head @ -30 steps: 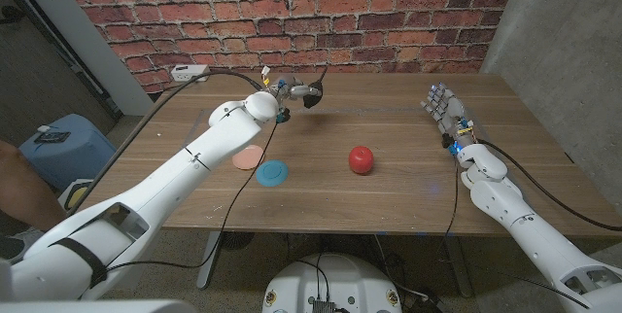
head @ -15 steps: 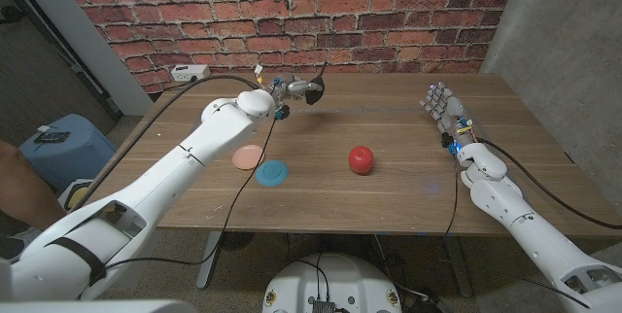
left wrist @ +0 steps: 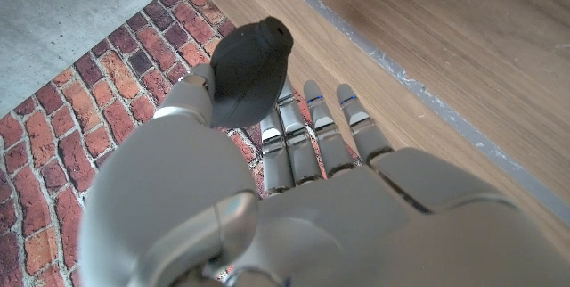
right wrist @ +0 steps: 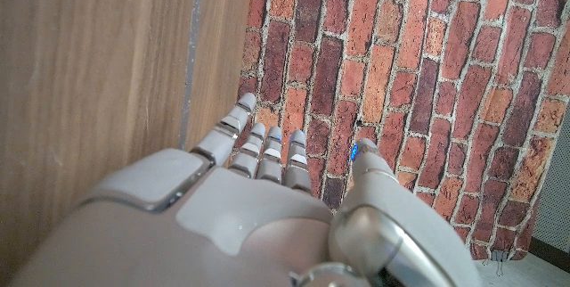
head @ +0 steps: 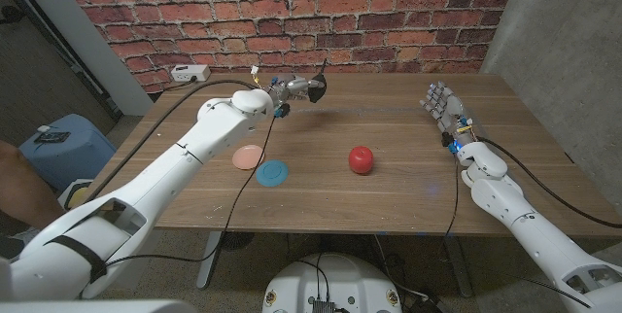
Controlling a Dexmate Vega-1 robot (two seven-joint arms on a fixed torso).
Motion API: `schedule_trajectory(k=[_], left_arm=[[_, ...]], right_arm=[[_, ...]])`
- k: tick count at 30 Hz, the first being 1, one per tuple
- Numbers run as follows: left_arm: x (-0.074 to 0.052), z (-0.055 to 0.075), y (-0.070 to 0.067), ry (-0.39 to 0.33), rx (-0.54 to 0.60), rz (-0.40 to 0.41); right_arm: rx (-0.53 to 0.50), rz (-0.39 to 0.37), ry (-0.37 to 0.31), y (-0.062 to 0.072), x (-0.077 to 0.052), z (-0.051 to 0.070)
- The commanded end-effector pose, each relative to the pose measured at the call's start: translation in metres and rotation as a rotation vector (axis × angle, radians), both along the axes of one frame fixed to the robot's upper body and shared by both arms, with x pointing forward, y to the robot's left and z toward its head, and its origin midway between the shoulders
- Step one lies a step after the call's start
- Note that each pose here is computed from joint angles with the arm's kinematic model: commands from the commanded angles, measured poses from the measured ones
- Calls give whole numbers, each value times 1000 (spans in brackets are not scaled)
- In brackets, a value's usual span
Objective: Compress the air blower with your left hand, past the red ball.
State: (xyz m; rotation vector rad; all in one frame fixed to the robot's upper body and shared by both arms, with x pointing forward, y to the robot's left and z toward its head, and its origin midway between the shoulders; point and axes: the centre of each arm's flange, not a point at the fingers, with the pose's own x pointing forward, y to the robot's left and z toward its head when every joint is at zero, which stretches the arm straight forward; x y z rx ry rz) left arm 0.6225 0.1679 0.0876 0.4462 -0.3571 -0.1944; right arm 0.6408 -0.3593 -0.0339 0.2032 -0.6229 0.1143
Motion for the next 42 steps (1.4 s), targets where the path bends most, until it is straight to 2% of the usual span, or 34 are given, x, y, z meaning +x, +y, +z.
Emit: schedule_trajectory(k=[1, 12, 28, 42], left_arm=[[7, -1, -2, 60, -77, -115], [13, -3, -4, 106, -123, -188], [21, -13, -4, 197, -248, -309], [30, -17, -8, 262, -320, -394]], right_arm=[[-7, -7, 2, -1, -3, -1], [-4, -11, 3, -2, -7, -3], [-9, -11, 8, -2, -12, -6], [-20, -11, 10, -3, -12, -3]])
